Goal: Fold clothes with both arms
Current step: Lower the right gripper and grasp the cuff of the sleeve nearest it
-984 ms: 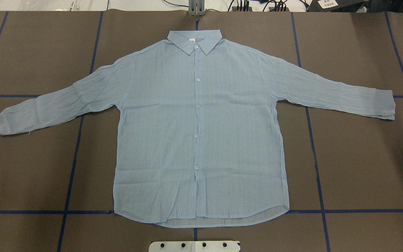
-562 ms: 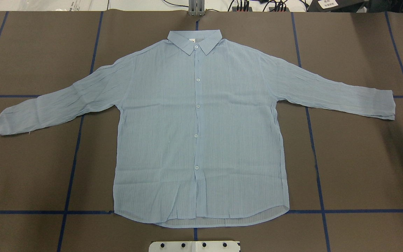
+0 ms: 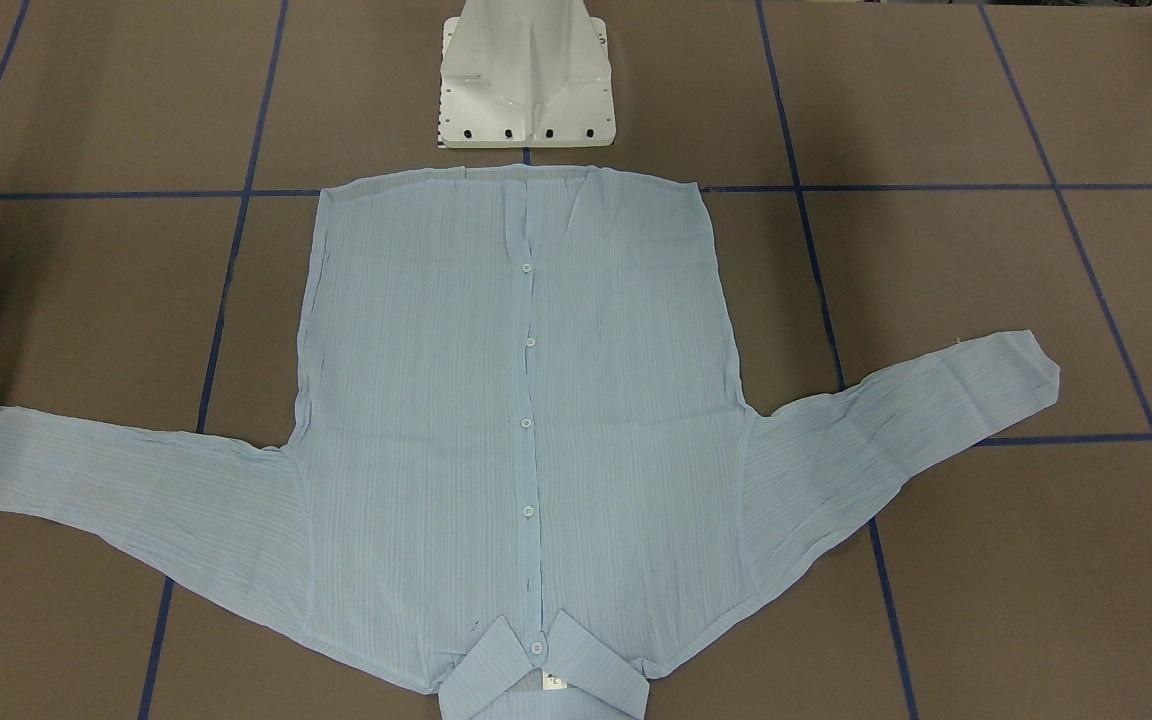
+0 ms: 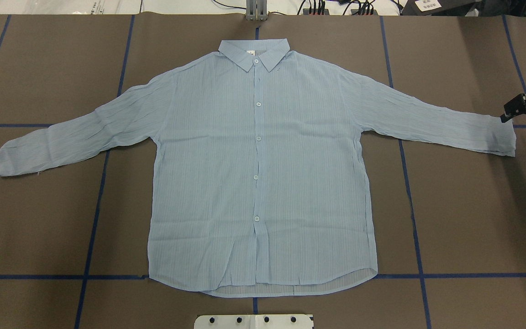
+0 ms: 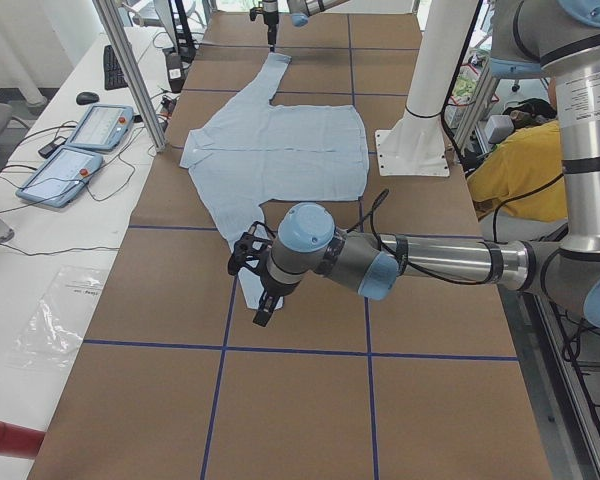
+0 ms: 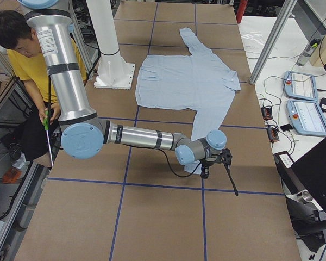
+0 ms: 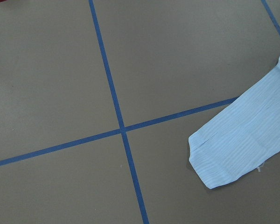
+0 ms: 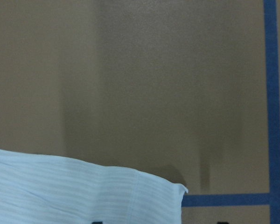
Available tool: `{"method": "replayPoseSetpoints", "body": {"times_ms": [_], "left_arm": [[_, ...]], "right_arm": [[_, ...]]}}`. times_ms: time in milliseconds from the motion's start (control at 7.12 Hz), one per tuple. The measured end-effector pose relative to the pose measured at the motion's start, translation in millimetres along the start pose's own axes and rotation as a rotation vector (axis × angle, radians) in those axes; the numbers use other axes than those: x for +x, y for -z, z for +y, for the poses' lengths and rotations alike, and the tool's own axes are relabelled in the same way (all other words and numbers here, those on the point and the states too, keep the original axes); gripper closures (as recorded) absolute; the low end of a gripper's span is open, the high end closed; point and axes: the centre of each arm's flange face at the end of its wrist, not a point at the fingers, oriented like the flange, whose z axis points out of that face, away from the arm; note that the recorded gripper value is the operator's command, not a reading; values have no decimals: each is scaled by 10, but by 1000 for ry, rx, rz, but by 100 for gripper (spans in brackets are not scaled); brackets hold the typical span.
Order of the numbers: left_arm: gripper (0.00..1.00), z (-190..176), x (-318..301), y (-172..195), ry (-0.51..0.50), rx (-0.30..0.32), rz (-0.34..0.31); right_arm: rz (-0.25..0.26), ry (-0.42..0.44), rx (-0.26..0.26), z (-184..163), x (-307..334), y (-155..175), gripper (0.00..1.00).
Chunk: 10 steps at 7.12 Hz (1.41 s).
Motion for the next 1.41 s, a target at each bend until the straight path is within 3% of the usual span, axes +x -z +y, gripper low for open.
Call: {"method": "replayPoseSetpoints", "body": {"times_ms": [422, 562, 703, 843, 1405], "left_arm": [[1, 11, -19, -18, 1, -3, 0], [1, 16, -27, -25, 2, -5, 0], [1, 18, -31, -29, 2, -6, 0], [1, 19, -33, -31, 2, -6, 0], [1, 22, -36, -34, 2, -7, 0]], "right_arm": [[33, -9, -2, -67, -29, -109, 28], [41, -15, -7, -84, -6, -148, 46], [44, -19, -11, -88, 6, -173, 83], [45, -29, -13, -86, 9, -186, 100], [25, -57, -12, -189, -325, -163, 100]]}}
